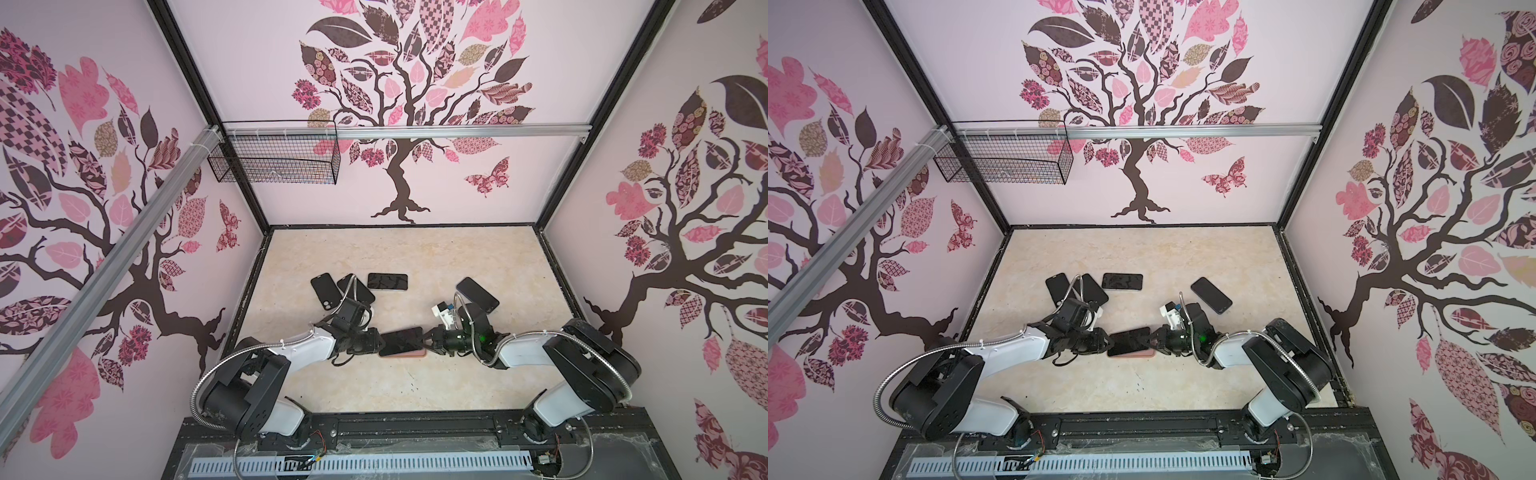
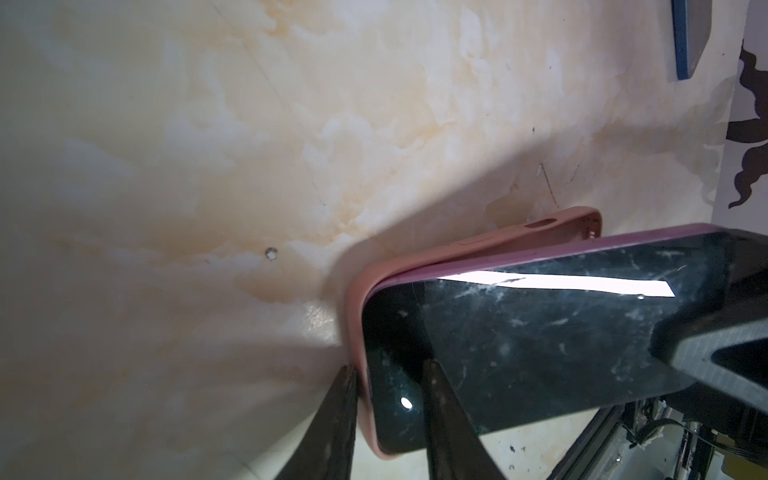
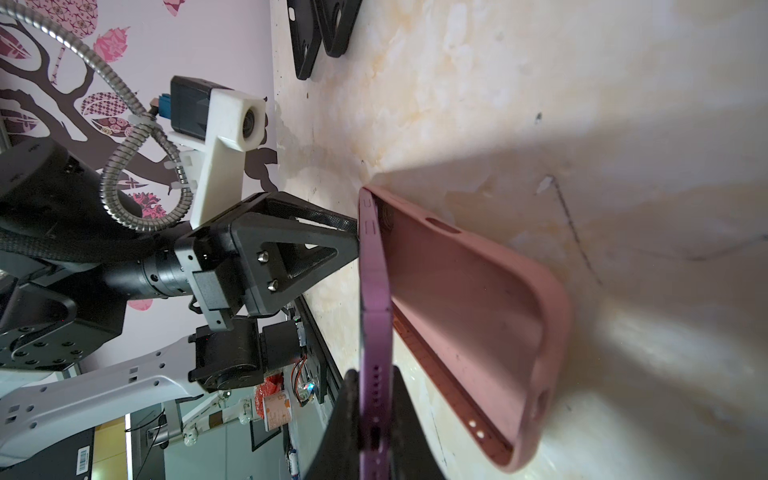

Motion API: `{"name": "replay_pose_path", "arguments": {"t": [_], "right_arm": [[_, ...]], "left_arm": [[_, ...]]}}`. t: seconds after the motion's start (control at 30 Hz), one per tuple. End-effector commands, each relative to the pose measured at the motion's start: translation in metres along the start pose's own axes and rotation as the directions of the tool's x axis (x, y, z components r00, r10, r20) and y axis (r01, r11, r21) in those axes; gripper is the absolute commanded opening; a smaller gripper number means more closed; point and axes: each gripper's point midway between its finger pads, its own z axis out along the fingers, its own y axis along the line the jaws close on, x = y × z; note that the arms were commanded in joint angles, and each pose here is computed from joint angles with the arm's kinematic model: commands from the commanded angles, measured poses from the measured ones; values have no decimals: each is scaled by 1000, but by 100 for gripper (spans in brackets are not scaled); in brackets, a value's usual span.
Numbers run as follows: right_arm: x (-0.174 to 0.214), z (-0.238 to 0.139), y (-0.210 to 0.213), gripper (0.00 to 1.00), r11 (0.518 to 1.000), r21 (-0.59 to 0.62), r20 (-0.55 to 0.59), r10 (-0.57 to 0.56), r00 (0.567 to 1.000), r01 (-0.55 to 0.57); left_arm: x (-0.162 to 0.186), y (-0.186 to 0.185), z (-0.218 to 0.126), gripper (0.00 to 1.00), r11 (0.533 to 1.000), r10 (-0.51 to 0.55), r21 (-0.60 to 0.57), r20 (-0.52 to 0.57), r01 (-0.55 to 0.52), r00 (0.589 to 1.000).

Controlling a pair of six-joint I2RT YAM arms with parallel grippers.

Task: Put the phone into the phone case
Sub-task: 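Press the phone's edge into the pink case rim with both grippers, then push the phone down flat into the pink case with both grippers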

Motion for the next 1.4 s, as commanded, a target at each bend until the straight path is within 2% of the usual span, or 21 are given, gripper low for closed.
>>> {"name": "replay_pose_path", "arguments": {"t": [0.0,0.27,0.63,0.93,1.37], "right_arm": [[2,5,-12,11,999,41,-13,16,1000,-16],[4,6,-29,19,993,114,-23,-1,1000,4],[2,3,-31,28,985,168,-33,-43,999,48],[-7,-9,-27,42,959,258,-30,-117,993,120],[-13,-25,-33,41,914,368,-22,-173,985,169]], "left_arm": [[10,0,3,28,1000,-1,23,-23,1,1000],[12,-1,0,27,1000,-9,29,-18,9,1000],[15,2,0,25,1000,-16,20,-24,17,1000],[15,3,1,24,1000,-20,14,-26,20,999],[16,2,1,22,1000,-20,22,-34,21,999]]}}
